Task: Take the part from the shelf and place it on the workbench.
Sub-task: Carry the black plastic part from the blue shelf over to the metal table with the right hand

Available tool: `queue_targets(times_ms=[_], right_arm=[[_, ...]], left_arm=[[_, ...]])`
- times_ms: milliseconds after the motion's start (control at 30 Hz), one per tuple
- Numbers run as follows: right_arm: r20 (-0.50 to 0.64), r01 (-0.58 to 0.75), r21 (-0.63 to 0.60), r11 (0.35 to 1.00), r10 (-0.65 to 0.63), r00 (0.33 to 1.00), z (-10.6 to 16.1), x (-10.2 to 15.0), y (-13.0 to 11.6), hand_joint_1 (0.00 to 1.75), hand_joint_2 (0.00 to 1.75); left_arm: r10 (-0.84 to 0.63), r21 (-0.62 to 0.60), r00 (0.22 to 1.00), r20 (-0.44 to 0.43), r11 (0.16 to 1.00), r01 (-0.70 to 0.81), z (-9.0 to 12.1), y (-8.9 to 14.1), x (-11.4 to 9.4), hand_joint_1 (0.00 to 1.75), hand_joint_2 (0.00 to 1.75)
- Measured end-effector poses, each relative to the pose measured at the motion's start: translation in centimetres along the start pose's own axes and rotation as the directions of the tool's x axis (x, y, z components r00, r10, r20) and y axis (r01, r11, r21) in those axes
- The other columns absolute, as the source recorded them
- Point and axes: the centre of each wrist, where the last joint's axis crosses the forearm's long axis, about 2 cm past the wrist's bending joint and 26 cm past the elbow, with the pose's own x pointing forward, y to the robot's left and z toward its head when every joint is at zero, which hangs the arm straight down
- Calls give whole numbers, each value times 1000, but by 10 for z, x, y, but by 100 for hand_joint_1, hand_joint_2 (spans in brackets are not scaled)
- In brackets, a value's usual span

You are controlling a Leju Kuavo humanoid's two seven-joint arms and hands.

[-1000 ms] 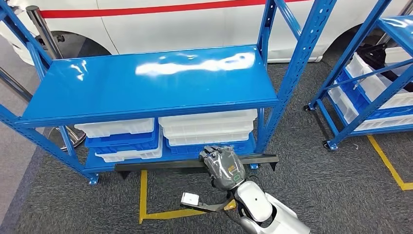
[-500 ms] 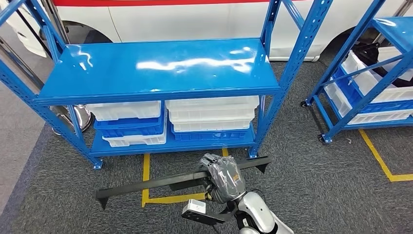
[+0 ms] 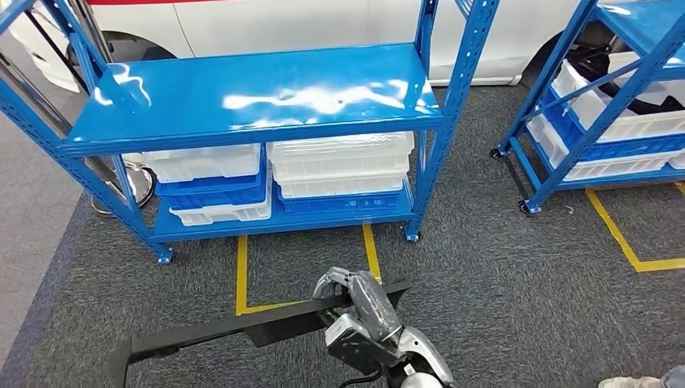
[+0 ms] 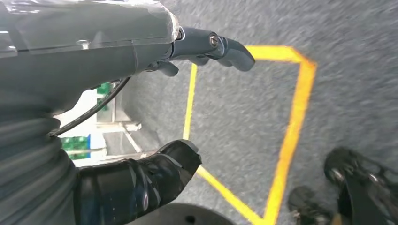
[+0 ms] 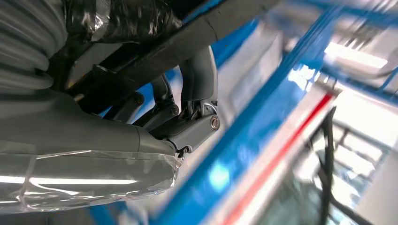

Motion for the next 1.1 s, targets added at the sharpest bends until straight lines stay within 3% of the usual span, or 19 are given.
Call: queue_targets(times_ms=[133, 333, 633, 1100], right_arm=[[-12, 288, 23, 957, -288, 958, 11, -4, 0, 175, 175], [12, 444, 50, 895, -445, 896, 19, -5, -2, 175, 175], [20, 515, 94, 852, -519, 855, 23, -6, -3, 175, 175], [45, 520, 107, 847, -527, 849, 24, -5, -5, 175, 175]], left_arm=[[-10, -1, 1000, 2, 1000, 10, 0, -1, 0, 0, 175], [-26, -4, 1000, 10, 1000, 26, 1, -2, 1, 0, 175], [-46, -17, 999, 19, 999, 46, 1, -4, 3, 0, 175], [-58, -25, 998, 19, 998, 59, 2, -8, 2, 0, 175]])
